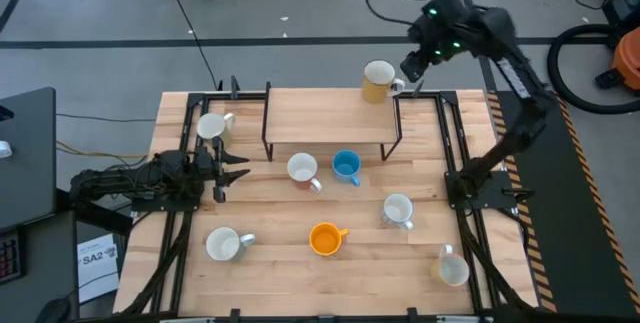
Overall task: Place coffee mugs
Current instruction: Put the orange mug on the shelf
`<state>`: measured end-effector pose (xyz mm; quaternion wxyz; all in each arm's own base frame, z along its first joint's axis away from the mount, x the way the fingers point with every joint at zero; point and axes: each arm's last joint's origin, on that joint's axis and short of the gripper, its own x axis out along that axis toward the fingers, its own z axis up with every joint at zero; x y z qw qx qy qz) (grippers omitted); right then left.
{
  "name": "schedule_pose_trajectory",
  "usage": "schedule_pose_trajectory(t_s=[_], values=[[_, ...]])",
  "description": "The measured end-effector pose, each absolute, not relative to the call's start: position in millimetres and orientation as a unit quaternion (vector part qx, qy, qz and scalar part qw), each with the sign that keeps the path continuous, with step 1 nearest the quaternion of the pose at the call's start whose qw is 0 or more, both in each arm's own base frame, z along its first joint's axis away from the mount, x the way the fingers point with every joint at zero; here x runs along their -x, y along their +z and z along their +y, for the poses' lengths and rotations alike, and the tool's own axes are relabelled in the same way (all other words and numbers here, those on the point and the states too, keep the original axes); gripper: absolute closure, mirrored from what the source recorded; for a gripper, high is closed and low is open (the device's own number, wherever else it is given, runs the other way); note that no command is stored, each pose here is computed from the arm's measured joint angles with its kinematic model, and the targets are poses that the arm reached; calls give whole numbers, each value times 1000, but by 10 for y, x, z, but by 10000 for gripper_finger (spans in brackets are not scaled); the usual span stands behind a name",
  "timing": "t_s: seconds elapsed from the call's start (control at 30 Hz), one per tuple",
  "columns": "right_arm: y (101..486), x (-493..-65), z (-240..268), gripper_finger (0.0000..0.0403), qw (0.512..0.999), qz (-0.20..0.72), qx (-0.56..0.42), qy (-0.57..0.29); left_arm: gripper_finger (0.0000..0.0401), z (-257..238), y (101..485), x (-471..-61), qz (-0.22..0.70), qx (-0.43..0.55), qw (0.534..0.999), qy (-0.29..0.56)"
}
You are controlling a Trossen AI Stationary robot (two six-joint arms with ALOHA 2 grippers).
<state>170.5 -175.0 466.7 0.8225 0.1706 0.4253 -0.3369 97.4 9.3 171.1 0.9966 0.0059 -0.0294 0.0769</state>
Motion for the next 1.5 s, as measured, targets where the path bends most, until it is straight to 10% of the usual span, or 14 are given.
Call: schedule_pose_trajectory(t_s=[0.67, 1.5], values=[[4578, -1317, -390, 198, 922, 293, -155, -197, 257, 39, 2221, -960, -176, 80, 980, 36], [3615, -1606, -119, 198, 912, 360, -160, -117, 257, -291, 3095, -2704, 251, 3, 968, 0]])
